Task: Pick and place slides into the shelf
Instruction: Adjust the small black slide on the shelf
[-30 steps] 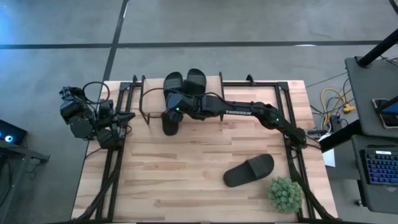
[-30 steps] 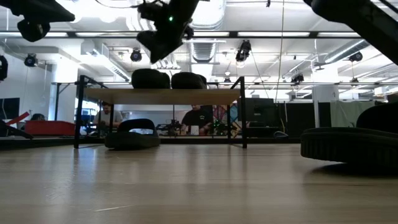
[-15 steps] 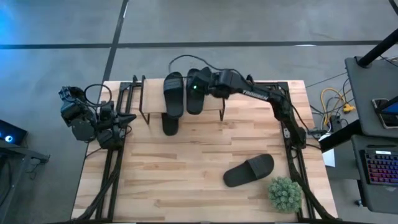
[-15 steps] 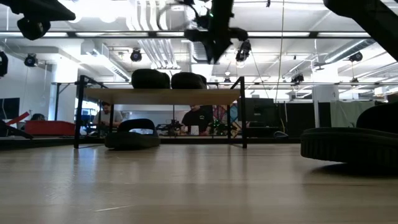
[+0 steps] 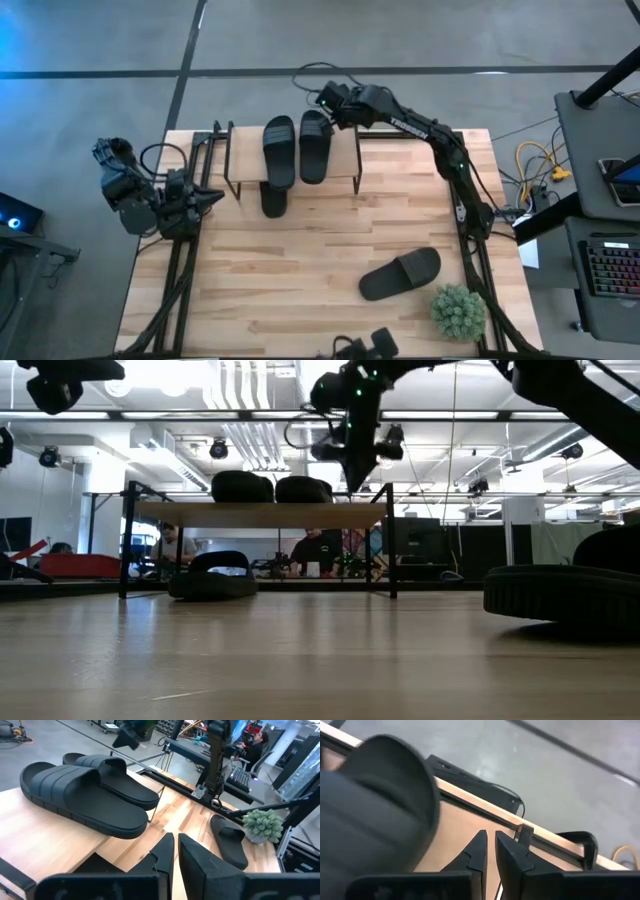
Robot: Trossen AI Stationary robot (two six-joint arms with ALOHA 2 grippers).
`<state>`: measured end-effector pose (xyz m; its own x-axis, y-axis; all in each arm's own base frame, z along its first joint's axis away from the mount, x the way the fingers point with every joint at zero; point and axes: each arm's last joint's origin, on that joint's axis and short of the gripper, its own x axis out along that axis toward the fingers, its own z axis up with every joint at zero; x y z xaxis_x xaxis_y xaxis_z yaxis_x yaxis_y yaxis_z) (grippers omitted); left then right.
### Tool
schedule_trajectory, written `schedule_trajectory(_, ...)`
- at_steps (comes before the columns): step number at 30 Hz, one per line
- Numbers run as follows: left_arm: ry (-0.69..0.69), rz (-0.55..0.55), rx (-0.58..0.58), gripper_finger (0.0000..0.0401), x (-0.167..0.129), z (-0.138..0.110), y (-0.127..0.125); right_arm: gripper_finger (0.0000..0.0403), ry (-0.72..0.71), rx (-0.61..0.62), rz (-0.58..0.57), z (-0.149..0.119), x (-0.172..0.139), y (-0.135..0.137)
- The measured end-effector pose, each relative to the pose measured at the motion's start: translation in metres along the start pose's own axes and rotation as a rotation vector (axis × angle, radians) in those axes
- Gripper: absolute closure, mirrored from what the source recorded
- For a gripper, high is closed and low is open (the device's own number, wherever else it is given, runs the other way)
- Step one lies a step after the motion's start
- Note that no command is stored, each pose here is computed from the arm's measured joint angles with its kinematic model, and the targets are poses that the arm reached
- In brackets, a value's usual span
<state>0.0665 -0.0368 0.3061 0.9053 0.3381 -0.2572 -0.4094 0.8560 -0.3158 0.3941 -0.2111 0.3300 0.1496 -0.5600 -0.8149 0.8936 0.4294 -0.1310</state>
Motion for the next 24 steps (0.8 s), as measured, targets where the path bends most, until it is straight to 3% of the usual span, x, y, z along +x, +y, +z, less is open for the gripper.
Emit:
schedule_trajectory(7,0.008,0.011,0.029,0.0391,0.003,-0.003,-0.006,0.0375,0.029,-0.022,0.122,0.007,0.025,0.006)
schedule_trajectory(13,0.005,0.008,0.020,0.0391,0.002,-0.002,-0.005,0.0375,0.063,-0.063,0.123,0.001,0.037,0.015)
schedule_trajectory(24,-0.005,-0.005,-0.012,0.0391,-0.001,0.001,0.002,0.0375,0.080,-0.120,0.187,-0.007,0.030,0.029)
